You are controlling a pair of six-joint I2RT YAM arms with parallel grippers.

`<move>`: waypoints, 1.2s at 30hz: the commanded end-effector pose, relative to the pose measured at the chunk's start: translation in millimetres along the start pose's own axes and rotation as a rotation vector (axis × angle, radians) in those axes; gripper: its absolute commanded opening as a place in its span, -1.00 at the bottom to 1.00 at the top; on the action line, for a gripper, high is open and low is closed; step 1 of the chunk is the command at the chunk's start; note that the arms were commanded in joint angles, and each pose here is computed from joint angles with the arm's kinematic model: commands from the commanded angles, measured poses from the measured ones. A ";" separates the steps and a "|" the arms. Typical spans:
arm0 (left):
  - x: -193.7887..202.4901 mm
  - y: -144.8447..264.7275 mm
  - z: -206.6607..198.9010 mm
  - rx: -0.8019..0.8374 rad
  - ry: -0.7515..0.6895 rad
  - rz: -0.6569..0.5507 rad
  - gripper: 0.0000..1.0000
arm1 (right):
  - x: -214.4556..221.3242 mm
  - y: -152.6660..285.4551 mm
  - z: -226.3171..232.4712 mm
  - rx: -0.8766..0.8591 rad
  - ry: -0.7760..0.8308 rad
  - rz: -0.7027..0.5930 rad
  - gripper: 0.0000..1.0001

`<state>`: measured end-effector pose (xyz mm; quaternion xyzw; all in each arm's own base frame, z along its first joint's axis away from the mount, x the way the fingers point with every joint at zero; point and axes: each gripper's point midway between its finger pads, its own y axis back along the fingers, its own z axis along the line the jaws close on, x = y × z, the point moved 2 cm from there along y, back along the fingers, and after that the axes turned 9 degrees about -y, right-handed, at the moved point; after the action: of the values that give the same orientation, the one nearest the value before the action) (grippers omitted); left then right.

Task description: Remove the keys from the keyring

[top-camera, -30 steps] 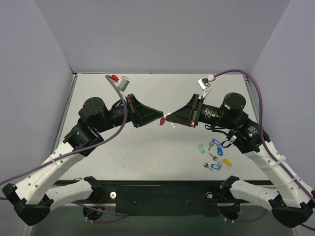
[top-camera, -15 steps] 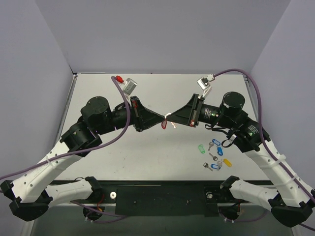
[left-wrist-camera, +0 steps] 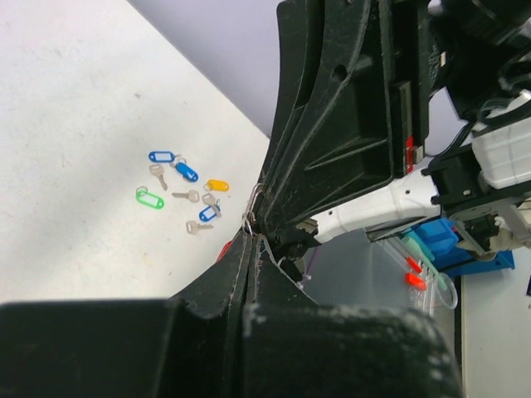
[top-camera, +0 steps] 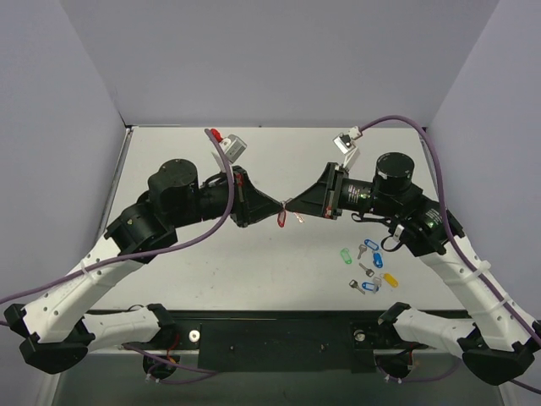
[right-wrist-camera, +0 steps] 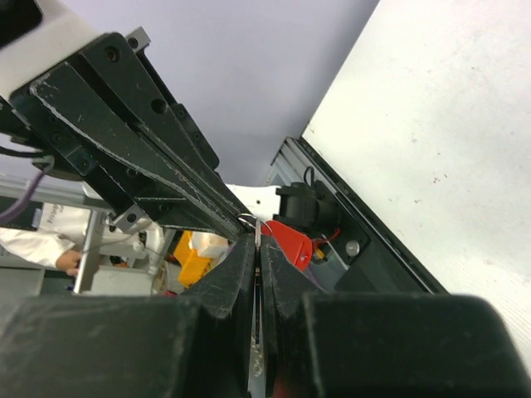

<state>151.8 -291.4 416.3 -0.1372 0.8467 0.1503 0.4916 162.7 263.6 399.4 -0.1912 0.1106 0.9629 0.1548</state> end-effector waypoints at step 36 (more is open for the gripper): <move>48.6 -14.2 4.9 -0.041 -0.015 0.279 -1.00 | 47.9 6.1 29.5 -0.041 0.229 0.251 -1.00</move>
<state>130.8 -300.6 360.8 -0.0032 0.8543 0.2376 0.4623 122.3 265.7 362.7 -0.2292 0.2265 0.9461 0.0321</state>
